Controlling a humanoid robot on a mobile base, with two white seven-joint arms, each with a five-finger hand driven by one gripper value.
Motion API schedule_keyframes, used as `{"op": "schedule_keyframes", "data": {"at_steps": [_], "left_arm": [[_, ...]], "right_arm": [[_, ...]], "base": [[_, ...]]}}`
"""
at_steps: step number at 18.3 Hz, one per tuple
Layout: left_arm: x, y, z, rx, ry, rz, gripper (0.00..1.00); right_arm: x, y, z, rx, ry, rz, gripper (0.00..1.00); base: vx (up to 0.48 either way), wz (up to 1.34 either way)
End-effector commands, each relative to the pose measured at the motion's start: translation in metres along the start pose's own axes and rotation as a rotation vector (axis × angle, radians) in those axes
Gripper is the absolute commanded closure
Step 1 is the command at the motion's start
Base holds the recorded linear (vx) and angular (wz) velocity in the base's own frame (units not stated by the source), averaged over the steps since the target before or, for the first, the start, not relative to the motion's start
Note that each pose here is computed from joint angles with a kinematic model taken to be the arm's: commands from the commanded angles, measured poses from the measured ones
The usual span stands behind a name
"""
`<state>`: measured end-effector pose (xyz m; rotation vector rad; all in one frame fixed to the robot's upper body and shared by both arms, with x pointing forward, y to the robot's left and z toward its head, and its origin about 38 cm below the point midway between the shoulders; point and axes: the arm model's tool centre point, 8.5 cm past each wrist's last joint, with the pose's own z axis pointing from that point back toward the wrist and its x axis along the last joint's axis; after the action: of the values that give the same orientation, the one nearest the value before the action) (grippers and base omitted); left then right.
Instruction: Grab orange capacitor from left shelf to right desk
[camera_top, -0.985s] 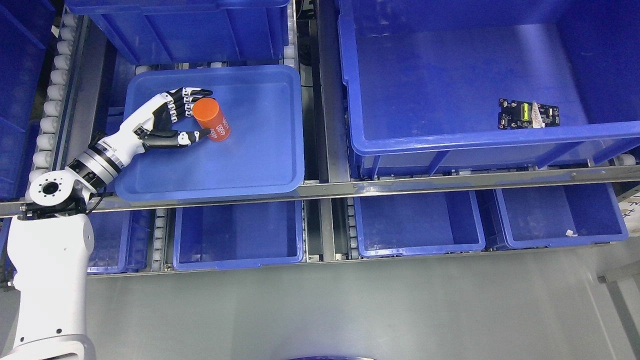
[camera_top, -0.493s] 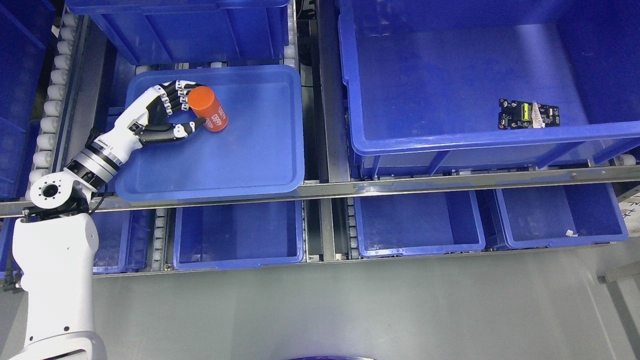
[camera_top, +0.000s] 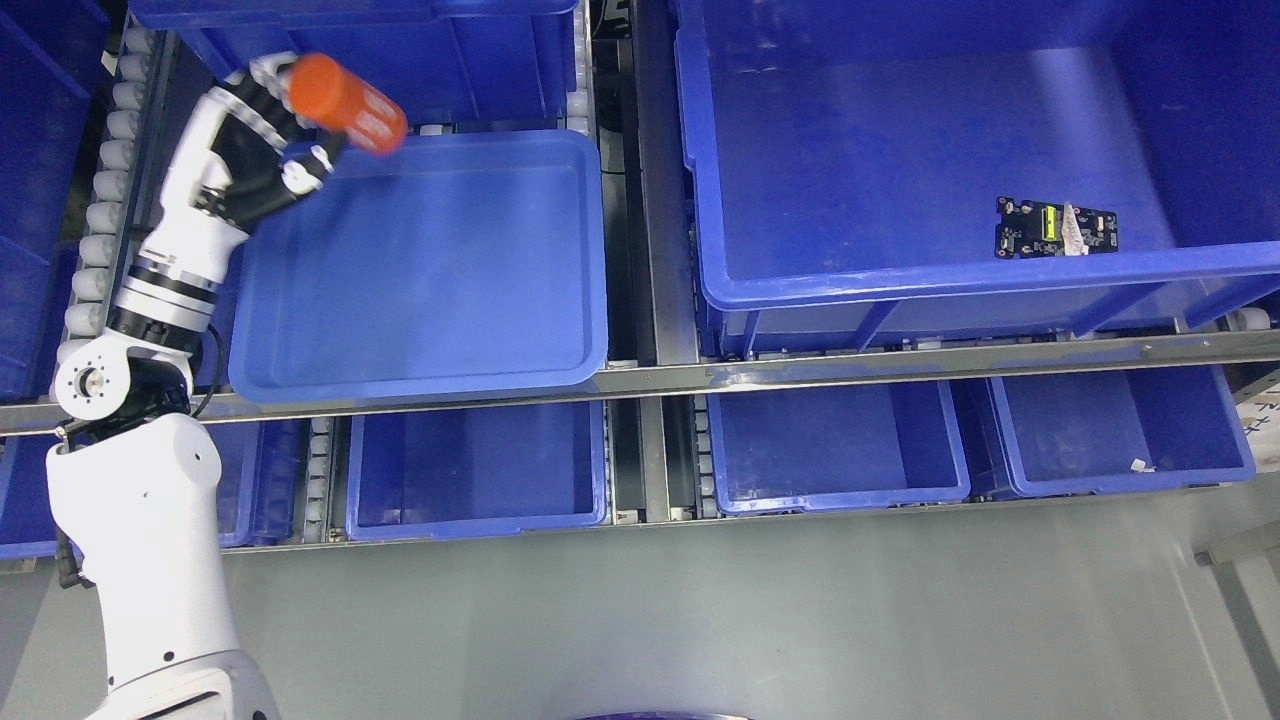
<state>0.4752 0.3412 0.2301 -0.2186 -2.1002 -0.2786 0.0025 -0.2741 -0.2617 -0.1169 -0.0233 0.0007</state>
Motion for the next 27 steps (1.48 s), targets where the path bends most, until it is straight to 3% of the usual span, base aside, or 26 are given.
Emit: {"op": "schedule_keyframes", "data": {"at_steps": [1,5,9,27], "left_arm": [[0.079,-0.010,-0.021,0.270,-0.271,-0.007,0.64],[0.100,-0.029,-0.030,0.448,-0.333,0.034,0.79],[0.087,-0.070,-0.023,0.382,-0.312,0.053,0.80],[0.085,-0.040,-0.006,0.443,-0.291,0.024,0.80]], "right_arm": [[-0.007,-0.011,0.000,-0.017,0.001,-0.007,0.00],[-0.007,-0.011,0.000,-0.017,0.001,-0.007,0.00],[-0.007,-0.011,0.000,-0.017,0.001,-0.007,0.00],[-0.007,-0.011,0.000,-0.017,0.001,-0.007,0.00]], "base": [[0.000,0.00],[0.000,0.00],[0.000,0.00],[0.000,0.00]]}}
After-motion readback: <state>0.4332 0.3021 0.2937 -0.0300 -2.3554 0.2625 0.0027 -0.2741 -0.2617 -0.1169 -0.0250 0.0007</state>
